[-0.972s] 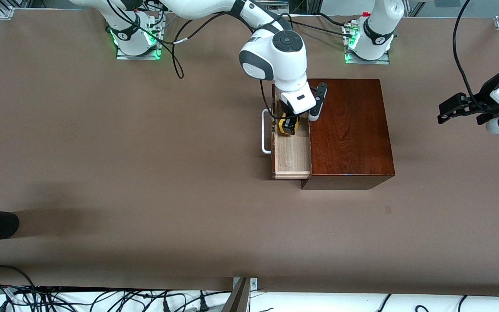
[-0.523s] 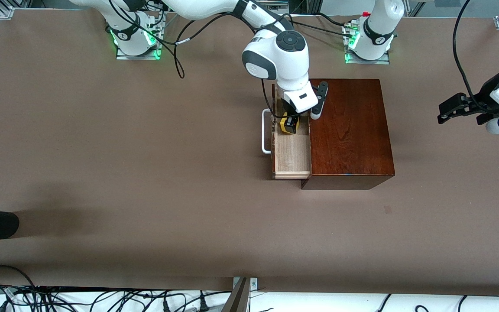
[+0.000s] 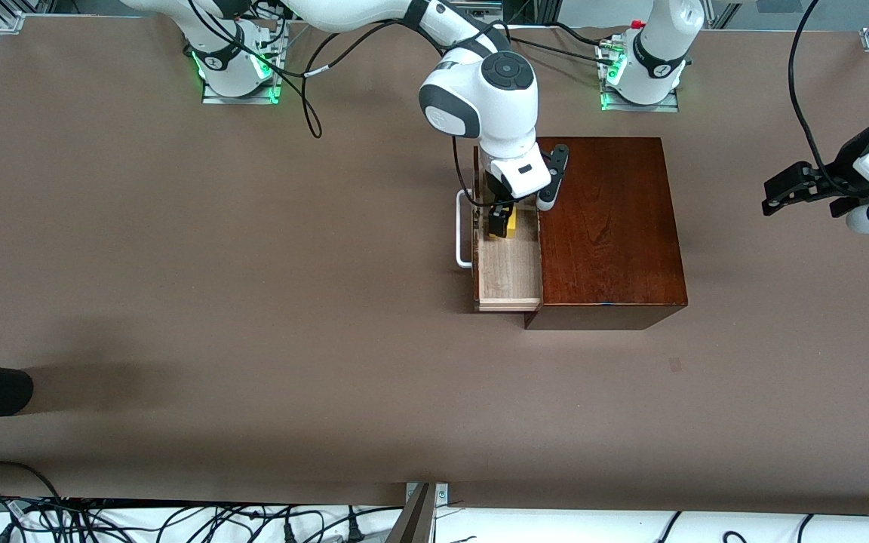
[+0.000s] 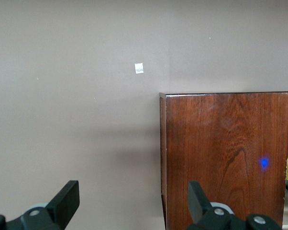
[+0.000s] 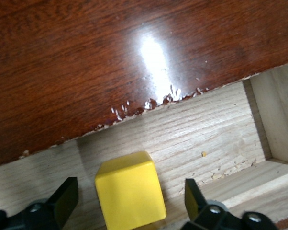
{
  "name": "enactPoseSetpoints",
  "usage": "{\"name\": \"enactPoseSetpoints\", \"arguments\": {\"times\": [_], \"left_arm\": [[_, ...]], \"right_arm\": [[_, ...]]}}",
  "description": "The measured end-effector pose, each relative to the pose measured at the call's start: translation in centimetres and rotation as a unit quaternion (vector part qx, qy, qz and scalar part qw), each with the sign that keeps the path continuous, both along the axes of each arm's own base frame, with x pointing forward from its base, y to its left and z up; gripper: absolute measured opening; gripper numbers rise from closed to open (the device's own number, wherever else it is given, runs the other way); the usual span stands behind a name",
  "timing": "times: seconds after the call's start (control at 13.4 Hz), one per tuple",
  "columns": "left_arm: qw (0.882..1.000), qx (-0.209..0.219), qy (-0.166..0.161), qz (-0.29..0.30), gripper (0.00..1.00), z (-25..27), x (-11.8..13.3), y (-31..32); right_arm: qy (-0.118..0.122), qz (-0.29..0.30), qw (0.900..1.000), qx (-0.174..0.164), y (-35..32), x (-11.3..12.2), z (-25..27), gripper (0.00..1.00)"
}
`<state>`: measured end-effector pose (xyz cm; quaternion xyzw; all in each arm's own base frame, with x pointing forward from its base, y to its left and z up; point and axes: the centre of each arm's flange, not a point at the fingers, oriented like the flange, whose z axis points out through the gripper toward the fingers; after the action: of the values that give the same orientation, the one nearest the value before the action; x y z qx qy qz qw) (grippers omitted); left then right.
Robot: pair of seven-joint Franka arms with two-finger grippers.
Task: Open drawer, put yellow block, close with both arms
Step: 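Open the right gripper and release the cube in the drawer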
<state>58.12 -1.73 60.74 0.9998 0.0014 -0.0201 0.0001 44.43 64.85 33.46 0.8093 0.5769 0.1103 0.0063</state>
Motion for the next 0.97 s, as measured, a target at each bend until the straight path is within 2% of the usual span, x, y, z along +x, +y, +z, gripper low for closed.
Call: {"name": "enactPoseSetpoints", "arguments": {"times": [0.22, 0.45, 0.75, 0.97], "left_arm": [[1.0, 0.0, 0.0, 0.001, 1.0, 0.0, 0.0, 0.1], [1.0, 0.0, 0.0, 0.001, 1.0, 0.0, 0.0, 0.1], [1.0, 0.0, 0.0, 0.0, 1.0, 0.0, 0.0, 0.0], [1.0, 0.0, 0.001, 0.0, 1.0, -0.1, 0.0, 0.0]], "right_arm": [[0.011, -0.005, 1.0, -0.019, -0.4, 0.0, 0.2, 1.0], [0.028, -0.027, 0.999, -0.025, -2.1, 1.0, 3.8, 1.0], [0.055, -0.082, 0.995, -0.013, -7.7, 4.8, 11.0, 1.0], [0.064, -0.128, 0.99, -0.019, -13.5, 8.6, 14.8, 1.0]]}}
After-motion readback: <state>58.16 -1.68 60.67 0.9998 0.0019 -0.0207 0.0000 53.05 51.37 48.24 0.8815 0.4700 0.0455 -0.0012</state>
